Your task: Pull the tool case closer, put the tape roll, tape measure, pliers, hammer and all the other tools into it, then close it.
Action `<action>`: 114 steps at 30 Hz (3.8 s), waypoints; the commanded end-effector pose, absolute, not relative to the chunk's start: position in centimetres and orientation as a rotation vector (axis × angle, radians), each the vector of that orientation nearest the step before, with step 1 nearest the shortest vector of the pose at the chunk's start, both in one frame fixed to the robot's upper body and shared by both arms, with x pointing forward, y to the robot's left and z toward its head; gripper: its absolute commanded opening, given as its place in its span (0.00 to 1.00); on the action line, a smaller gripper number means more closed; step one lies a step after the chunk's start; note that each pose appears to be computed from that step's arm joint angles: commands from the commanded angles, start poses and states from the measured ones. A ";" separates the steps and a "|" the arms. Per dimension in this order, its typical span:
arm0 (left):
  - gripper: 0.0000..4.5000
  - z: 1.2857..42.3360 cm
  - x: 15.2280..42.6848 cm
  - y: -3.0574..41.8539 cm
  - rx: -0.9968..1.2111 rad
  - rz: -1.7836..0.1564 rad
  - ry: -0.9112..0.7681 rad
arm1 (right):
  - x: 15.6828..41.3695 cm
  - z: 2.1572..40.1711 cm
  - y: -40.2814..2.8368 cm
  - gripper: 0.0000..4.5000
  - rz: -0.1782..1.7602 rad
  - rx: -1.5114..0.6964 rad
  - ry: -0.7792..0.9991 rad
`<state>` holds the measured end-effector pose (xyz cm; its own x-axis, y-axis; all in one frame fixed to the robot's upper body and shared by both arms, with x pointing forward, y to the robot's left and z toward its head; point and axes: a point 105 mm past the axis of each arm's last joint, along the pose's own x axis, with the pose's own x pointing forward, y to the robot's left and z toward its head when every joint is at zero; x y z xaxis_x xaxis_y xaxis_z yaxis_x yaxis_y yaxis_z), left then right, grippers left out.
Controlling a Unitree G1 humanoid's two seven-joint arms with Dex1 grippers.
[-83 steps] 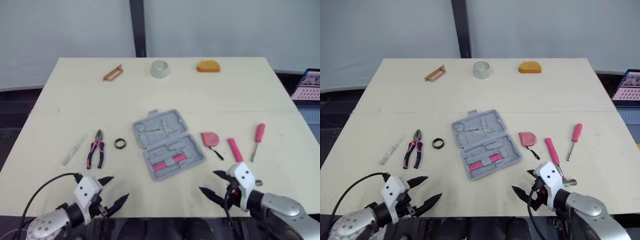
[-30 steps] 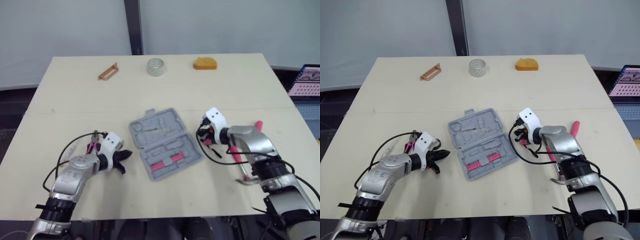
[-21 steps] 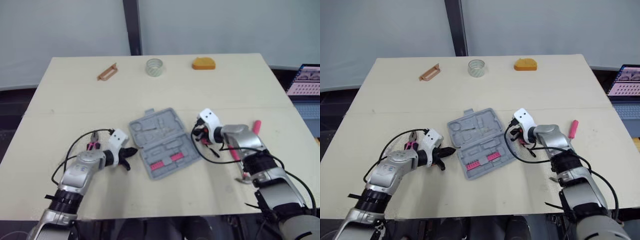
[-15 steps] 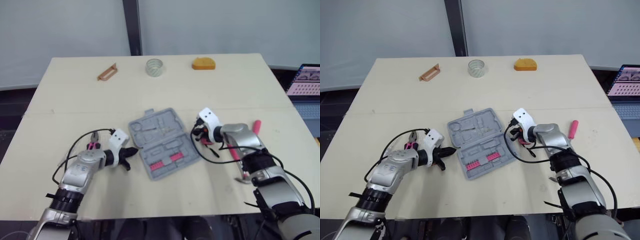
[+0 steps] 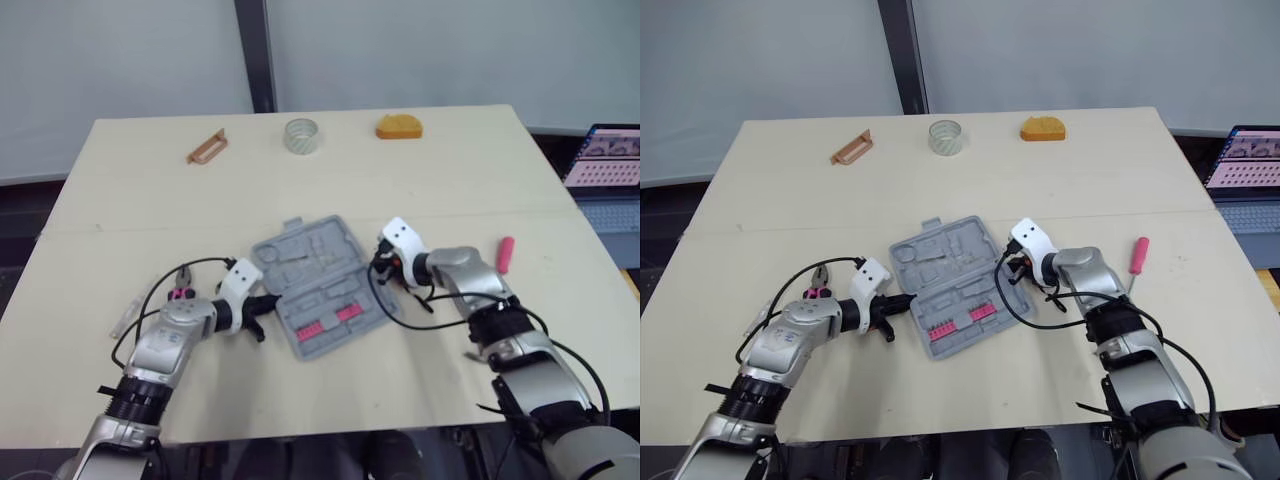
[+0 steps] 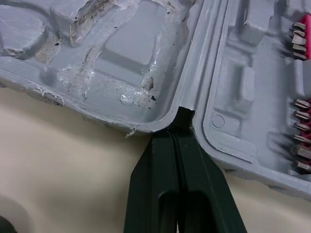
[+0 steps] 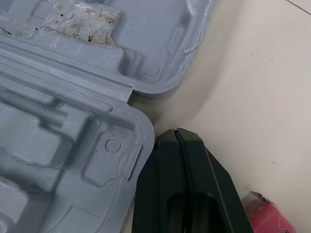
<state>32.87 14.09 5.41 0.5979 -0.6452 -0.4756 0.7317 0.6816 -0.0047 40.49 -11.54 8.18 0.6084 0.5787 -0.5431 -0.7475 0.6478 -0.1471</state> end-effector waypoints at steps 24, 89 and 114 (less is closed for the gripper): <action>0.01 4.1 32.6 13.6 0.226 -0.827 0.479 | 41.6 10.3 -9.4 0.00 0.924 -0.471 0.323; 0.01 2.8 22.5 11.5 0.177 -1.130 0.698 | 25.5 6.9 -12.4 0.00 0.969 -0.326 0.646; 0.01 2.6 21.7 11.7 0.170 -1.142 0.720 | 23.7 6.5 -13.3 0.00 0.961 -0.312 0.701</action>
